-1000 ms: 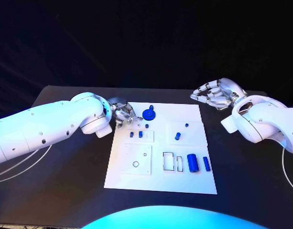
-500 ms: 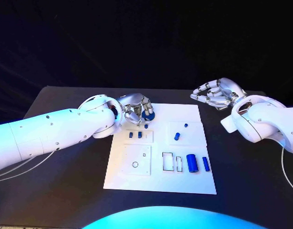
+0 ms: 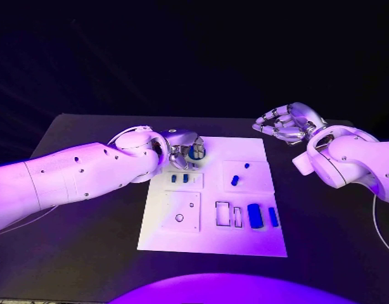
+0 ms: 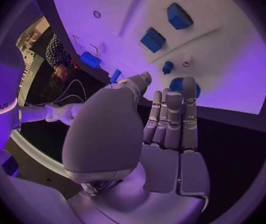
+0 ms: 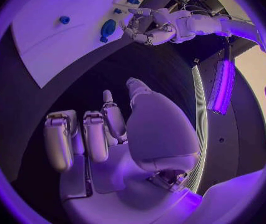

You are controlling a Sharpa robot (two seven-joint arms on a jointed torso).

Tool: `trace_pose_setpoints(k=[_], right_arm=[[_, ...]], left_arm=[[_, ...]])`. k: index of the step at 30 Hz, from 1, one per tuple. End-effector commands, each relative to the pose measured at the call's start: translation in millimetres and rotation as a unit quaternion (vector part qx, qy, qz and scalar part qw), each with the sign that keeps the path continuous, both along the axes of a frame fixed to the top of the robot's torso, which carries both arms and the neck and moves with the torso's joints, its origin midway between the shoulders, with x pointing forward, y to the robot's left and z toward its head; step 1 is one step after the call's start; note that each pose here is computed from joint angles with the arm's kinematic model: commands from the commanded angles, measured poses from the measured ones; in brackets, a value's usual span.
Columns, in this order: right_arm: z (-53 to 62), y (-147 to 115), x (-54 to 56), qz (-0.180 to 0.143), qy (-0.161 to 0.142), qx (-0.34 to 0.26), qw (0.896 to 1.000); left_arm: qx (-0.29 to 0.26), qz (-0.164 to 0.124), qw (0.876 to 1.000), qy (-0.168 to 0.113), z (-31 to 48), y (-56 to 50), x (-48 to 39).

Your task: Assemble the parts on the task board

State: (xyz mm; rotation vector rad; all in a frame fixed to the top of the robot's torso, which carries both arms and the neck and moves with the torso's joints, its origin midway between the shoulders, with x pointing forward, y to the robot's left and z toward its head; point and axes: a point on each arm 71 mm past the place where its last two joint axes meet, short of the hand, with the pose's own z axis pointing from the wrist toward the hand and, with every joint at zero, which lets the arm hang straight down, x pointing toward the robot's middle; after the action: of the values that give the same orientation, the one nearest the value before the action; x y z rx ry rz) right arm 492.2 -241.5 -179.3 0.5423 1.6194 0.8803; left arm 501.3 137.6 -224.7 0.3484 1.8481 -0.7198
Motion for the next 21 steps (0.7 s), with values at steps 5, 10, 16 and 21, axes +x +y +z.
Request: trace_pose_setpoints(k=[5, 10, 16, 21], right_arm=[[0.4, 2.0, -0.3, 0.007, -0.005, 0.001, 1.000], [0.5, 2.3, -0.3, 0.007, -0.005, 0.001, 1.000], [0.5, 2.9, -0.4, 0.008, -0.005, 0.001, 1.000], [0.4, 3.2, -0.4, 0.008, -0.005, 0.001, 1.000]], left_arm=[[0.050, -0.010, 0.999, 0.014, -6.5, -2.2, 1.7], [0.052, -0.010, 0.998, 0.015, -7.7, -3.5, 3.6], [0.050, -0.011, 0.999, 0.012, -7.9, -5.8, 5.3], [0.052, -0.012, 0.998, 0.013, -9.2, -7.0, 6.9]])
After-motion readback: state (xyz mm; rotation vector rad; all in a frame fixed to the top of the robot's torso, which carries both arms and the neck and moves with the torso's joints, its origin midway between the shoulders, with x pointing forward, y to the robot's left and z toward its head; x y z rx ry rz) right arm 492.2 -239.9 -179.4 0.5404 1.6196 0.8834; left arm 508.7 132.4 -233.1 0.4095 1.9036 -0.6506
